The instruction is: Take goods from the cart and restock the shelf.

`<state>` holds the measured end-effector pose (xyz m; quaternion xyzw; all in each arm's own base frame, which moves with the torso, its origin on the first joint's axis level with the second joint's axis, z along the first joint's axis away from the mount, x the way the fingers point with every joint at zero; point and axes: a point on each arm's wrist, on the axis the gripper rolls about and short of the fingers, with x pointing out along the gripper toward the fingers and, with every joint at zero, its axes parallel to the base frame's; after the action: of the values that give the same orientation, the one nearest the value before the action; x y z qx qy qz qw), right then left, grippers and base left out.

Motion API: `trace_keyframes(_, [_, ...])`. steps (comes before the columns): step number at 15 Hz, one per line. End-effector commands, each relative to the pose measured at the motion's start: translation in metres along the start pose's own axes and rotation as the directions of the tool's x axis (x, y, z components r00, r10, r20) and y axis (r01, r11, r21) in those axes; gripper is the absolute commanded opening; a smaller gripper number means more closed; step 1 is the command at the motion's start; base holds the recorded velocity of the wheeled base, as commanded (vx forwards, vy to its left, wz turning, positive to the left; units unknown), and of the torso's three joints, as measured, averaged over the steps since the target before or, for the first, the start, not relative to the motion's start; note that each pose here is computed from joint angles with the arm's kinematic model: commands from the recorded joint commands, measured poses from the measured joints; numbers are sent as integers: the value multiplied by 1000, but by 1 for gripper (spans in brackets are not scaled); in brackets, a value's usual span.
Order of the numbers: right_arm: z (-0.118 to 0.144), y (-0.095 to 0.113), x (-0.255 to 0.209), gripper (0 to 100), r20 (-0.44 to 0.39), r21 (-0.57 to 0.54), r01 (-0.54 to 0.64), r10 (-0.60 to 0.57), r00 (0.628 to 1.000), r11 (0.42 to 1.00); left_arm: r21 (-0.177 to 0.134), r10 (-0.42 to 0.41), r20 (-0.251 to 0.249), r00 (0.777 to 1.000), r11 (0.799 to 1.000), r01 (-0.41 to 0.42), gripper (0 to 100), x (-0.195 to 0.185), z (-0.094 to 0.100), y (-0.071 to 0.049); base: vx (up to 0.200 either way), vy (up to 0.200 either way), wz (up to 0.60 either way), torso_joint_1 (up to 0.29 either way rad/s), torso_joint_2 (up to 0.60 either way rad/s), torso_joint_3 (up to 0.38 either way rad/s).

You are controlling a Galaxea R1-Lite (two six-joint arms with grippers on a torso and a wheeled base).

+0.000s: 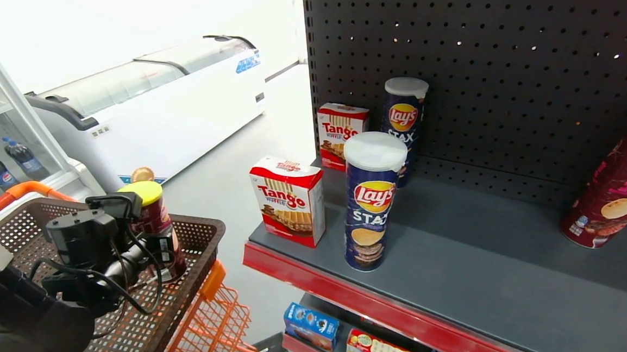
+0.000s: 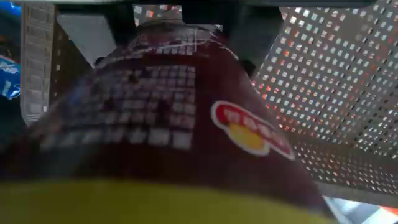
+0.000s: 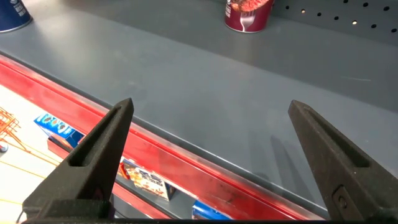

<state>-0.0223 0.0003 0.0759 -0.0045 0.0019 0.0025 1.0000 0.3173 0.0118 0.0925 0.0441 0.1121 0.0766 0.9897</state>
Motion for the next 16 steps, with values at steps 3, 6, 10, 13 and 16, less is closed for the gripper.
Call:
trace_keyframes(3, [0, 0, 0, 100, 1, 0, -1, 1, 1000, 1000, 16, -167, 141, 976, 986, 167, 0, -38, 49, 1, 0, 0, 0, 0, 0, 0])
trace_keyframes(6, [0, 0, 0, 100, 1, 0, -1, 1, 1000, 1000, 20, -202, 186, 962, 979, 202, 0, -60, 61, -6, 0, 0, 0, 0, 0, 0])
trace_keyframes(10, [0, 0, 0, 100, 1, 0, -1, 1, 1000, 1000, 60, -295, 174, 939, 955, 289, 0, -114, 67, -7, 0, 0, 0, 0, 0, 0])
trace_keyframes(13, [0, 0, 0, 100, 1, 0, -1, 1, 1000, 1000, 78, -363, 204, 909, 932, 355, 0, -148, 63, -15, 0, 0, 0, 0, 0, 0])
trace_keyframes(16, [0, 0, 0, 100, 1, 0, -1, 1, 1000, 1000, 106, -469, 212, 857, 883, 457, 0, -177, 52, -23, 0, 0, 0, 0, 0, 0])
